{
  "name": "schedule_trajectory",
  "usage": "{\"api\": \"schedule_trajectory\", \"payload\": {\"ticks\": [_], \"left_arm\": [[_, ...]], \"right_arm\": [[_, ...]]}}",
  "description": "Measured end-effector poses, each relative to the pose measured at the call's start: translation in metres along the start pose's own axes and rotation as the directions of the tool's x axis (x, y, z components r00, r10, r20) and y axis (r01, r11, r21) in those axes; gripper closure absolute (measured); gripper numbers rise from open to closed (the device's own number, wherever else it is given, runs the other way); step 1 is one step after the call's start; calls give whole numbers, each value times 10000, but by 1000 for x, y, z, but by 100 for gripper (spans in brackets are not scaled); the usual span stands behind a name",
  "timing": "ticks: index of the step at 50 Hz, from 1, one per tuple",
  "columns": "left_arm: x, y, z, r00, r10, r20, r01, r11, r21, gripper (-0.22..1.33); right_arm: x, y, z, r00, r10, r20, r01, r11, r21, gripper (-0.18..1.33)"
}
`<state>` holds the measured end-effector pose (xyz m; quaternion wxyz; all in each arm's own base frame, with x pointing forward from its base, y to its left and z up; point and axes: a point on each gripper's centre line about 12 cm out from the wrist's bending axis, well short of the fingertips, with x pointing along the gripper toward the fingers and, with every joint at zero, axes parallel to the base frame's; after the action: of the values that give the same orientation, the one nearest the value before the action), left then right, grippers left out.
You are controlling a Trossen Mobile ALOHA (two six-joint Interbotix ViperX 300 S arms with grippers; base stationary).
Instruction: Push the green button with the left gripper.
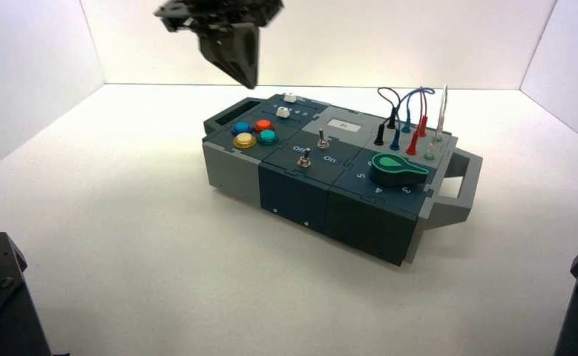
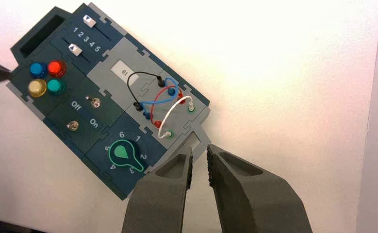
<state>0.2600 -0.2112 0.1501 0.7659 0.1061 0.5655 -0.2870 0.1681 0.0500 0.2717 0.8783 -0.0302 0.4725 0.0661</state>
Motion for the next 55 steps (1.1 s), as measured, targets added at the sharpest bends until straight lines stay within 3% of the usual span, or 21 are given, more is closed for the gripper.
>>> {"api": "schedule_trajectory", "payload": {"ticks": [28, 55], "left_arm": [[44, 3, 3, 9955, -22, -945, -3, 9997, -264, 126], [68, 6, 2, 9889, -13, -1486, -43, 9993, -369, 126]], "right_arm": [[-10, -2, -3, 9999, -20, 144, 20, 10000, 34, 77], [-10, -3, -3, 9999, -43, 166, 43, 10000, 5, 77]]}}
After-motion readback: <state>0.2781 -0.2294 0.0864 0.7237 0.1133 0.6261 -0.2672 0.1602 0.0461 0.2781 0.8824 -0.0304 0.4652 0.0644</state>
